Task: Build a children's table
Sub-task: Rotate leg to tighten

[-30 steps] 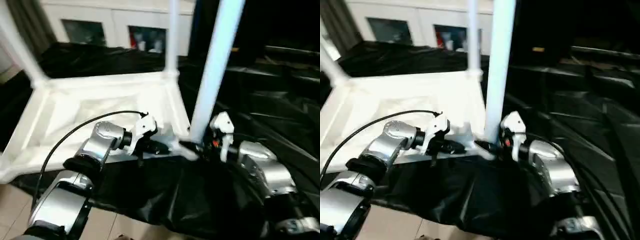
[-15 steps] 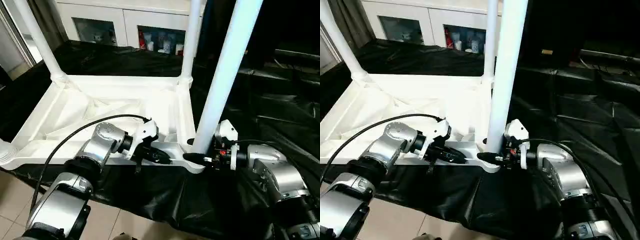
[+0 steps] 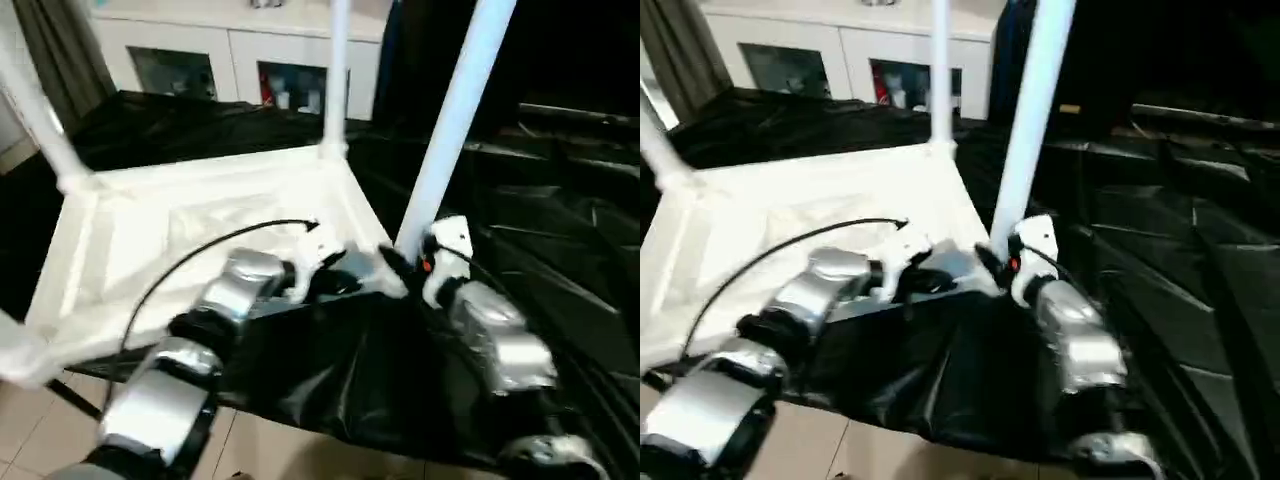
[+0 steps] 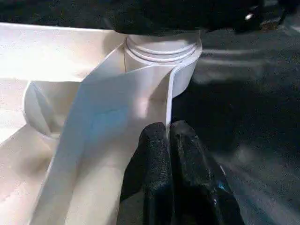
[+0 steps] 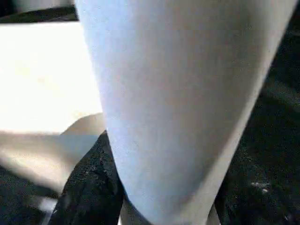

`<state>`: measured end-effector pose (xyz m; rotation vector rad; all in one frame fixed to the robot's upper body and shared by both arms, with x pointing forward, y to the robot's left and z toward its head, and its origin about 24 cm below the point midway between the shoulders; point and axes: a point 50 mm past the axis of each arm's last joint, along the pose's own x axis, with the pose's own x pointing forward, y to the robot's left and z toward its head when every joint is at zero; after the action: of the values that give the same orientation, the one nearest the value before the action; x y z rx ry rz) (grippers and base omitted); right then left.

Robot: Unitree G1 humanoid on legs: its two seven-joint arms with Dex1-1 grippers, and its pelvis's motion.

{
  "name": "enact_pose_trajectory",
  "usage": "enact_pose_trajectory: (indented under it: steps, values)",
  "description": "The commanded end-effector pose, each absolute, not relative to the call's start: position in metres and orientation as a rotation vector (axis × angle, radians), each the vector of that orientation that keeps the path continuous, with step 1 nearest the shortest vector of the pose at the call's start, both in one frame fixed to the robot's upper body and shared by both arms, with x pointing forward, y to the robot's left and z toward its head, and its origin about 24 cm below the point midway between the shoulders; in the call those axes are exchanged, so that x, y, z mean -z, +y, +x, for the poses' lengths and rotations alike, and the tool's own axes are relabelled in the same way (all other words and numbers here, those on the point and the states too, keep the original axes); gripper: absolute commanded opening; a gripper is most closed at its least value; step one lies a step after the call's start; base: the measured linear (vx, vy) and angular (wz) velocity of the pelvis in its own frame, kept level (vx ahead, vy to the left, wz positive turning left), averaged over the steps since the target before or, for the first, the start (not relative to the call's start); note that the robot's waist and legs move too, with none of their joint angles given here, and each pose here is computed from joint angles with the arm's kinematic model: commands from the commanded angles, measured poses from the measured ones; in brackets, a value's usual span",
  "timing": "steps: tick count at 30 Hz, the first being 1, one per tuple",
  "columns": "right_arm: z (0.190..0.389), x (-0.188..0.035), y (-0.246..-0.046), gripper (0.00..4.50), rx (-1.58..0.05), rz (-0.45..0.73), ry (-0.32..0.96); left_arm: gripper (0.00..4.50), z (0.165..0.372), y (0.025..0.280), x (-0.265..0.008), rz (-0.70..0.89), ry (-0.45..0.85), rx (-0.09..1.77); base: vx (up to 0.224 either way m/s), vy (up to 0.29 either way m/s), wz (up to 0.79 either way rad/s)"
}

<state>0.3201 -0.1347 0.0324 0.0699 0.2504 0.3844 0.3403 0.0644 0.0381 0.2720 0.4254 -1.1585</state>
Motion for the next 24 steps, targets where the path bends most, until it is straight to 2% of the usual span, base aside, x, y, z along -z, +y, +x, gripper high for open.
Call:
enact_pose_trajectory:
  steps: [1,4,8,9,10,11,14,17,18,19,24]
  values:
    - [0.304,0.001,-0.100,2.01,-0.435,0.168,0.408,0.00,0.343,0.046,-0.044,0.230,0.381,1.100,0.000,0.000,0.00]
    - [0.305,-0.005,-0.086,2.01,-0.478,0.109,0.372,0.00,0.337,0.034,-0.041,0.227,0.385,1.162,0.000,0.000,0.00]
    - [0.309,-0.012,-0.088,2.01,-0.509,0.052,0.317,0.00,0.336,0.036,-0.040,0.237,0.387,1.173,0.000,0.000,0.00]
    - [0.309,-0.012,-0.088,2.55,-0.509,0.052,0.317,0.00,0.336,0.036,-0.040,0.237,0.387,1.173,0.000,0.000,0.00]
    - [0.309,-0.015,-0.089,2.69,-0.545,0.055,0.293,0.00,0.337,0.038,-0.040,0.242,0.390,1.177,0.000,0.000,0.00]
    - [0.309,-0.020,-0.091,2.69,-0.619,0.062,0.267,0.00,0.337,0.044,-0.041,0.249,0.391,1.197,0.000,0.000,0.00]
    - [0.308,-0.024,-0.096,2.98,-0.680,0.025,0.254,0.00,0.336,0.050,-0.041,0.253,0.399,1.231,0.000,0.000,0.00]
    - [0.303,-0.030,-0.105,2.98,-0.825,-0.038,0.244,0.00,0.332,0.060,-0.039,0.268,0.441,1.317,0.000,0.000,0.00]
    - [0.303,-0.030,-0.105,2.98,-0.825,-0.038,0.244,0.00,0.332,0.060,-0.039,0.268,0.441,1.317,0.000,0.000,0.00]
    - [0.298,-0.033,-0.114,2.98,-0.933,-0.059,0.244,0.00,0.331,0.069,-0.039,0.289,0.460,1.351,0.000,0.000,0.00]
    - [0.288,-0.040,-0.135,2.98,-1.105,-0.080,0.251,0.00,0.328,0.091,-0.039,0.320,0.508,1.419,0.032,-0.006,0.00]
